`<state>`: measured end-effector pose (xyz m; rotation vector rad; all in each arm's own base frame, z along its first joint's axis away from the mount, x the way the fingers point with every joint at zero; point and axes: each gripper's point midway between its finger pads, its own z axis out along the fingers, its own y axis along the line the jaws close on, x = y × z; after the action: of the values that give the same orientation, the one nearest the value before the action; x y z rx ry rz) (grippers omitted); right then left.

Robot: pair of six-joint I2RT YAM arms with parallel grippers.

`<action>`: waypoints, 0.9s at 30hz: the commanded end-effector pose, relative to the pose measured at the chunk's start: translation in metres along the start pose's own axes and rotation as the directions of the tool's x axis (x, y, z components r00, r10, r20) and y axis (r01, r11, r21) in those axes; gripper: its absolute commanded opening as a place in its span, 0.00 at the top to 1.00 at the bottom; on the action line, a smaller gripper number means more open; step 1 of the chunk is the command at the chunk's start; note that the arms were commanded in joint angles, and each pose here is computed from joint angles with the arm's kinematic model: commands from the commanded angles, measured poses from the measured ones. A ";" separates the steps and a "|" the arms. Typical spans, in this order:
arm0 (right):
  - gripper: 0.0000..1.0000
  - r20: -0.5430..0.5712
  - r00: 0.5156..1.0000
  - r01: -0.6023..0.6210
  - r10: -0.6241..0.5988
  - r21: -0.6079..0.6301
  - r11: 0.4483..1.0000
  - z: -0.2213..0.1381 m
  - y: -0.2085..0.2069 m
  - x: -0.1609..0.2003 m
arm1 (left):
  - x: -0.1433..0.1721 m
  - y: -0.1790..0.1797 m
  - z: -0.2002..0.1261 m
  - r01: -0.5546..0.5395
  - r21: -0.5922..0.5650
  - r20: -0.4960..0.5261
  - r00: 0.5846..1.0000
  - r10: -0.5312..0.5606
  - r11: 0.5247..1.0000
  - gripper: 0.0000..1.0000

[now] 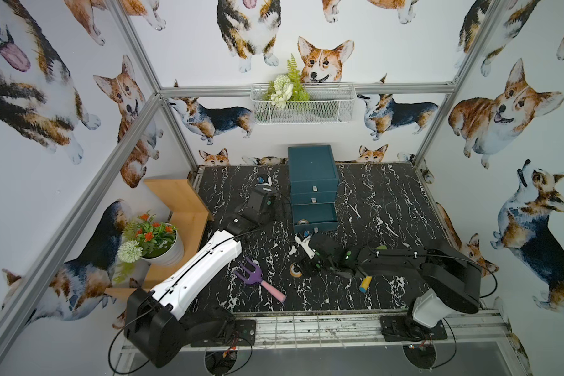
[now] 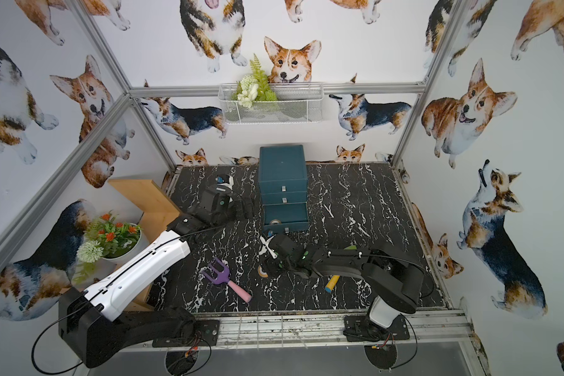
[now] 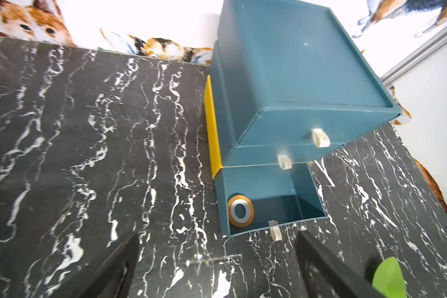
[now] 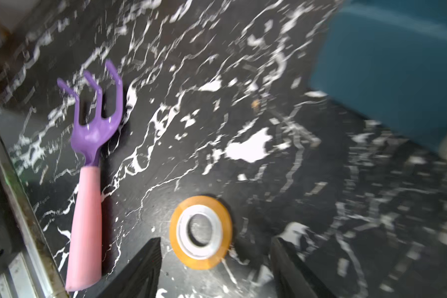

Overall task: Place the transparent tape into the drawer according to color
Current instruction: Place the tape in the drawer, then pick up the tape from the center of the board.

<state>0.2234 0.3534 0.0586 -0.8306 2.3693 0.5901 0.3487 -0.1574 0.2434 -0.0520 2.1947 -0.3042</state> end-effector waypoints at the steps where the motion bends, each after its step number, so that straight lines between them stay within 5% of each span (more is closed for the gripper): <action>1: 0.28 -0.062 0.997 0.052 -0.050 0.030 0.998 0.008 0.002 0.013 | 0.001 0.014 -0.007 -0.036 -0.035 -0.013 0.999 0.036 0.999 0.01; 27: 0.36 -0.220 0.969 0.158 -0.116 0.187 0.969 0.029 -0.006 0.046 | 0.011 0.037 -0.004 -0.012 -0.036 -0.023 1.000 0.011 0.999 0.01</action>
<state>0.2174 0.3652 0.0209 -0.9527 2.4065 0.2915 0.3391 -0.1210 0.2260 -0.0645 2.2367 -0.2527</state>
